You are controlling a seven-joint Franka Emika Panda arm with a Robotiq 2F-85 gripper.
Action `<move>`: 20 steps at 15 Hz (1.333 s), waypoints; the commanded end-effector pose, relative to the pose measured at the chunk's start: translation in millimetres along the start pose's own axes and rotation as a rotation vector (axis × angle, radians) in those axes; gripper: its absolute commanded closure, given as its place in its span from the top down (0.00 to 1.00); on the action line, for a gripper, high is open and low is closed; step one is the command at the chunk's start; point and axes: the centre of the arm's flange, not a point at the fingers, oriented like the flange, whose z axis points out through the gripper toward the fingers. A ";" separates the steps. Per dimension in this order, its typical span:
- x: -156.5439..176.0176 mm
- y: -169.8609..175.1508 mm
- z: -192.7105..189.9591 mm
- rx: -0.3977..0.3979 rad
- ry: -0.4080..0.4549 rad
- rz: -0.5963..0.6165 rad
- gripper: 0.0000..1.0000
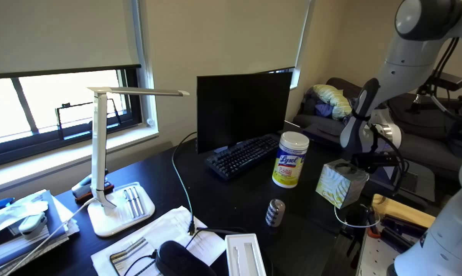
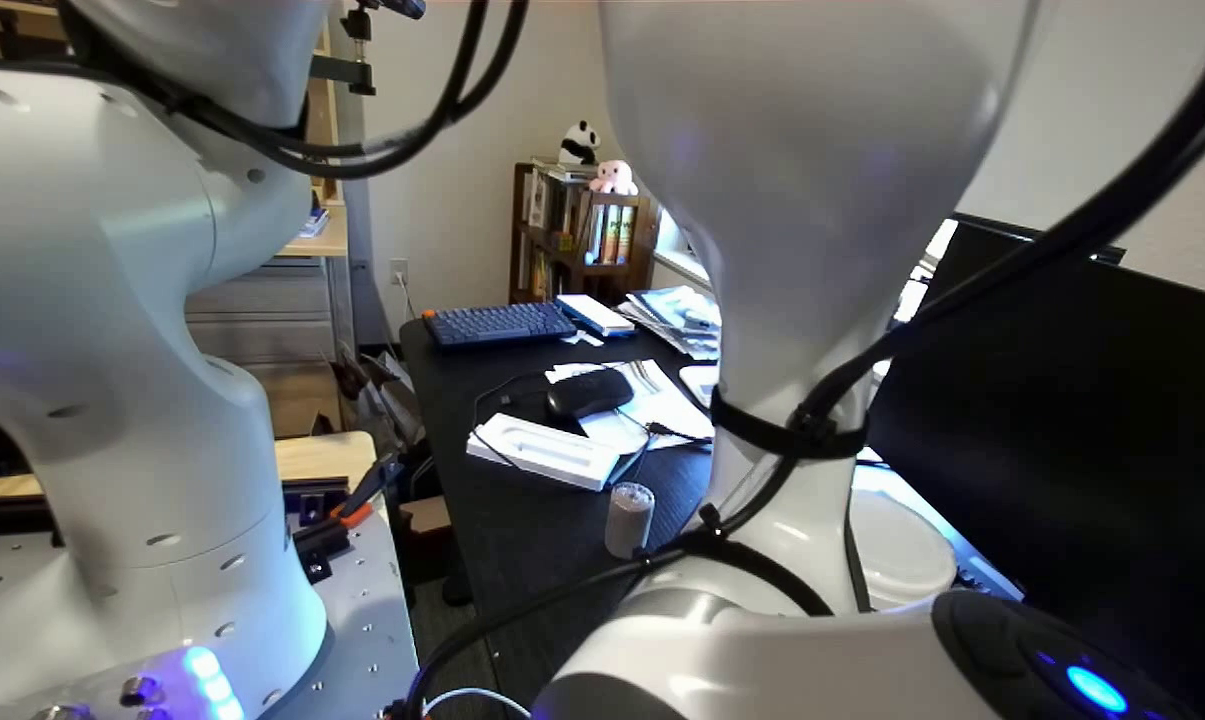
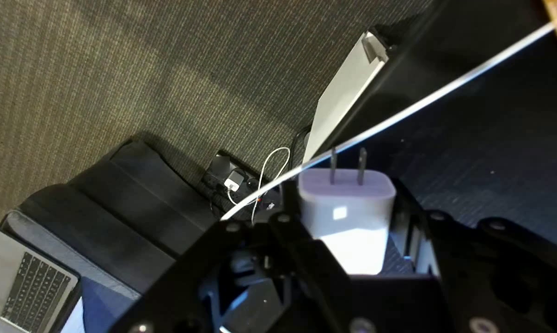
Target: Move the white charger head to the left
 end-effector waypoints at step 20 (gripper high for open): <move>-86.1 19.6 -21.5 0.172 0.082 -0.104 0.23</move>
